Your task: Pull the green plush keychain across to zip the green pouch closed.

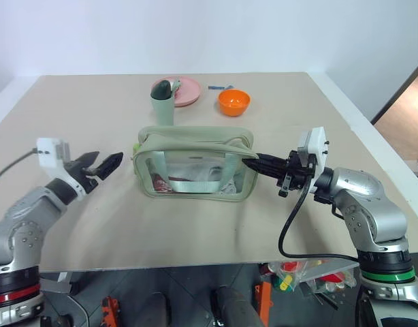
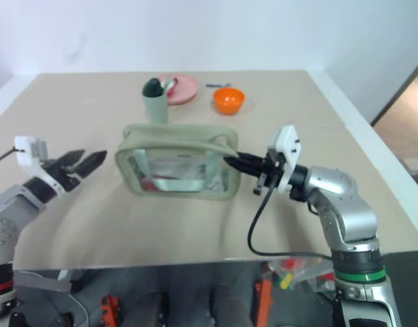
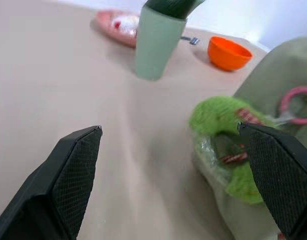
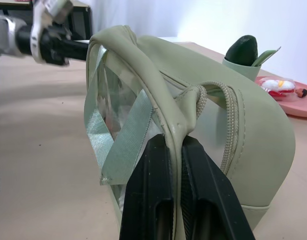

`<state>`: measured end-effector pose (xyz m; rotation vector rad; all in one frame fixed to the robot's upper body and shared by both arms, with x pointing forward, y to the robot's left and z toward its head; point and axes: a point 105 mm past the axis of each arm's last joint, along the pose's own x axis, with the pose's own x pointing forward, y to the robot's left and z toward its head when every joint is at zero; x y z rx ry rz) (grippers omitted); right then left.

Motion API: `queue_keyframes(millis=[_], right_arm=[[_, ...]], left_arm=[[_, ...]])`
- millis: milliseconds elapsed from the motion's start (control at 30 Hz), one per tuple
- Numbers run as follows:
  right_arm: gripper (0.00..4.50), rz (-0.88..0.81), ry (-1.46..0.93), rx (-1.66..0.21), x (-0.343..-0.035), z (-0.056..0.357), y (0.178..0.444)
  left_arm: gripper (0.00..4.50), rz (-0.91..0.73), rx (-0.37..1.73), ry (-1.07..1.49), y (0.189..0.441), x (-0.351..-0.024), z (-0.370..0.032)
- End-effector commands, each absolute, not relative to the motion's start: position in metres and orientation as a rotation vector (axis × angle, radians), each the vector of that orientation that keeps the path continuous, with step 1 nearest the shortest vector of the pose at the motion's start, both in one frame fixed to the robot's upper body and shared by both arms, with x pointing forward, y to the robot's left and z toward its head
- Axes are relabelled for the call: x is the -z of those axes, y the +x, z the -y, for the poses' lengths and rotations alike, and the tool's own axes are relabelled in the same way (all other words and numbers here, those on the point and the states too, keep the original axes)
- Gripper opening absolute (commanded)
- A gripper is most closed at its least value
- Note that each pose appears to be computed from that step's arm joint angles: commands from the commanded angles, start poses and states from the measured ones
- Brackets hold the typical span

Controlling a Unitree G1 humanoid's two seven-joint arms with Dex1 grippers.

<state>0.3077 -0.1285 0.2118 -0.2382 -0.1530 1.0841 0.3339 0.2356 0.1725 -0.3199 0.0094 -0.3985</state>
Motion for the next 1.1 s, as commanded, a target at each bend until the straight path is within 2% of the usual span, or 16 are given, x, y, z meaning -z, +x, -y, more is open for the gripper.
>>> queue_keyframes(millis=[33,167,500,733,833,1100], right_arm=[[0.08,0.185,-0.278,-1.108,-0.220,0.121,0.301],[0.08,0.182,-0.290,-1.101,-0.220,0.123,0.301],[0.08,0.170,-0.301,-1.091,-0.217,0.128,0.300],[0.08,0.160,-0.313,-1.084,-0.214,0.132,0.299],[0.00,0.159,-0.317,-1.084,-0.214,0.133,0.299],[0.00,0.161,-0.321,-1.083,-0.214,0.134,0.299]], left_arm=[[4.50,0.003,0.417,-0.397,0.341,-0.176,-0.231],[4.50,-0.019,0.501,-0.445,0.346,-0.170,-0.218],[4.50,-0.058,0.566,-0.598,0.359,-0.158,-0.223],[4.50,-0.081,0.628,-0.605,0.366,-0.153,-0.214],[3.73,-0.079,0.657,-0.605,0.368,-0.154,-0.207],[0.99,-0.064,0.699,-0.606,0.370,-0.159,-0.200]])
